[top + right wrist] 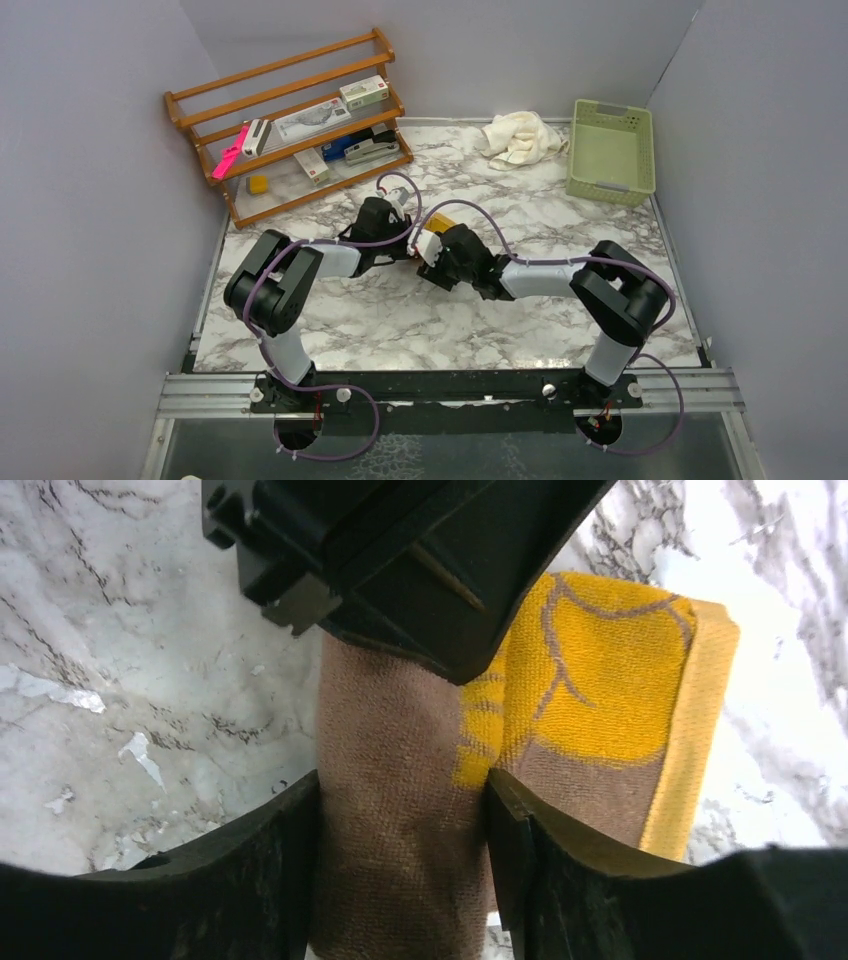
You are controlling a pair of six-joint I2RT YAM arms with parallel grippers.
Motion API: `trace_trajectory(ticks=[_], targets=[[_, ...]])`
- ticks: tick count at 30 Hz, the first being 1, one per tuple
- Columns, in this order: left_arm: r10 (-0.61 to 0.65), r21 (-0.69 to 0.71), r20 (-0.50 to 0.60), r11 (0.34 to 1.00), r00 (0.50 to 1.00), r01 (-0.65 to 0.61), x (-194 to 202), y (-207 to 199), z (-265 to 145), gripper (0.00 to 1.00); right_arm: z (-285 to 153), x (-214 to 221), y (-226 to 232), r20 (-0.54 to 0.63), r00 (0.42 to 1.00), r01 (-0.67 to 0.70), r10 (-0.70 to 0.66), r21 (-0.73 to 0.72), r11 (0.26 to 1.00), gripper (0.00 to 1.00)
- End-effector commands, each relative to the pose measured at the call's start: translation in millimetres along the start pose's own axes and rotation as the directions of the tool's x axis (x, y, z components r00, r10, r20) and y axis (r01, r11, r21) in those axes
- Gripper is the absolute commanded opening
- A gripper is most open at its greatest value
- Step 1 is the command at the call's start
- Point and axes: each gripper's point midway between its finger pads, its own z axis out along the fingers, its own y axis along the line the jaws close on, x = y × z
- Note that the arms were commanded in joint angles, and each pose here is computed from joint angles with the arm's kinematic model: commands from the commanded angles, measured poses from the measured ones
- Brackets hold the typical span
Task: Roll the towels
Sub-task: Roll the towel at the center of the board.
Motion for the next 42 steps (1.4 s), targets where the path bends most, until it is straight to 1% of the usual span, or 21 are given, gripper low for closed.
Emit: trace_trajectory(ticks=[1, 6, 7, 9, 12, 13, 16, 18, 21, 23, 26, 28, 29, 31, 36, 38, 42], targets=[[0.017, -0.108, -0.058, 0.994, 0.998, -0.023, 15.4, 21.9, -3.5, 0.07, 0.8, 17.2, 10.4, -0.111, 0.992, -0.070, 0.066, -0.028, 0.997, 0.54], [0.032, -0.126, -0.034, 0.991, 0.999, -0.036, 0.3, 19.3, -12.2, 0.08, -5.9, 8.6, 29.0, -0.114, 0.978, -0.190, 0.176, -0.124, 0.974, 0.42], [0.023, -0.131, -0.034, 0.991, 0.999, -0.027, -1.2, 21.4, -13.9, 0.09, -7.8, 4.5, 32.1, -0.108, 0.973, -0.218, 0.203, -0.149, 0.965, 0.40], [0.019, -0.106, 0.024, 0.994, 1.000, -0.016, -23.5, 10.4, -28.6, 0.15, -11.3, -1.5, 37.8, -0.107, 0.959, -0.279, 0.261, -0.208, 0.938, 0.34], [-0.002, -0.095, 0.104, 0.995, 0.995, 0.011, -51.8, 3.9, -51.4, 0.24, -18.6, -12.7, 47.6, -0.113, 0.932, -0.363, 0.345, -0.326, 0.873, 0.25], [-0.003, -0.092, 0.127, 0.996, 0.992, 0.014, -59.6, 1.2, -59.1, 0.26, -21.8, -17.5, 49.2, -0.112, 0.921, -0.387, 0.373, -0.362, 0.848, 0.24], [0.005, -0.073, 0.177, 0.997, 0.984, 0.008, -72.9, -11.8, -80.0, 0.30, -32.8, -32.9, 47.6, -0.094, 0.886, -0.446, 0.455, -0.446, 0.776, 0.23], [0.005, -0.052, 0.194, 0.999, 0.981, 0.005, -73.3, -20.0, -90.5, 0.32, -42.1, -44.7, 40.6, -0.073, 0.850, -0.484, 0.521, -0.496, 0.721, 0.24], [-0.012, -0.005, 0.208, 1.000, 0.978, 0.014, -65.5, -29.2, -101.7, 0.32, -54.6, -52.3, 30.7, -0.085, 0.778, -0.546, 0.623, -0.582, 0.602, 0.24], [-0.021, 0.031, 0.211, 0.999, 0.977, 0.014, -56.9, -34.9, -105.7, 0.33, -58.9, -51.5, 25.7, -0.118, 0.724, -0.583, 0.679, -0.630, 0.513, 0.24], [-0.007, 0.032, 0.184, 0.999, 0.983, 0.001, -37.2, -38.2, -101.9, 0.34, -60.9, -45.3, 24.6, -0.188, 0.661, -0.618, 0.727, -0.686, 0.385, 0.23], [-0.005, 0.036, 0.160, 0.999, 0.987, -0.001, -24.3, -42.1, -95.3, 0.34, -61.0, -42.4, 28.8, -0.234, 0.632, -0.622, 0.739, -0.722, 0.304, 0.21], [-0.008, 0.041, 0.153, 0.999, 0.988, 0.002, -19.7, -43.8, -92.2, 0.34, -60.1, -40.8, 30.7, -0.252, 0.621, -0.624, 0.742, -0.731, 0.274, 0.21], [-0.016, 0.050, 0.145, 0.999, 0.989, 0.009, -14.0, -47.5, -86.4, 0.33, -57.3, -36.1, 34.3, -0.287, 0.593, -0.642, 0.753, -0.732, 0.227, 0.20], [-0.025, 0.061, 0.137, 0.998, 0.990, 0.017, -14.4, -52.5, -73.3, 0.33, -58.7, -26.6, 34.9, -0.328, 0.505, -0.676, 0.798, -0.726, 0.130, 0.19], [-0.022, 0.058, 0.130, 0.998, 0.991, 0.015, -15.1, -52.1, -67.3, 0.33, -58.6, -22.2, 34.6, -0.342, 0.475, -0.691, 0.811, -0.716, 0.103, 0.19], [-0.029, 0.044, 0.098, 0.999, 0.995, 0.025, -7.9, -44.3, -53.1, 0.32, -58.2, -17.3, 38.2, -0.357, 0.454, -0.702, 0.816, -0.707, 0.081, 0.21]])
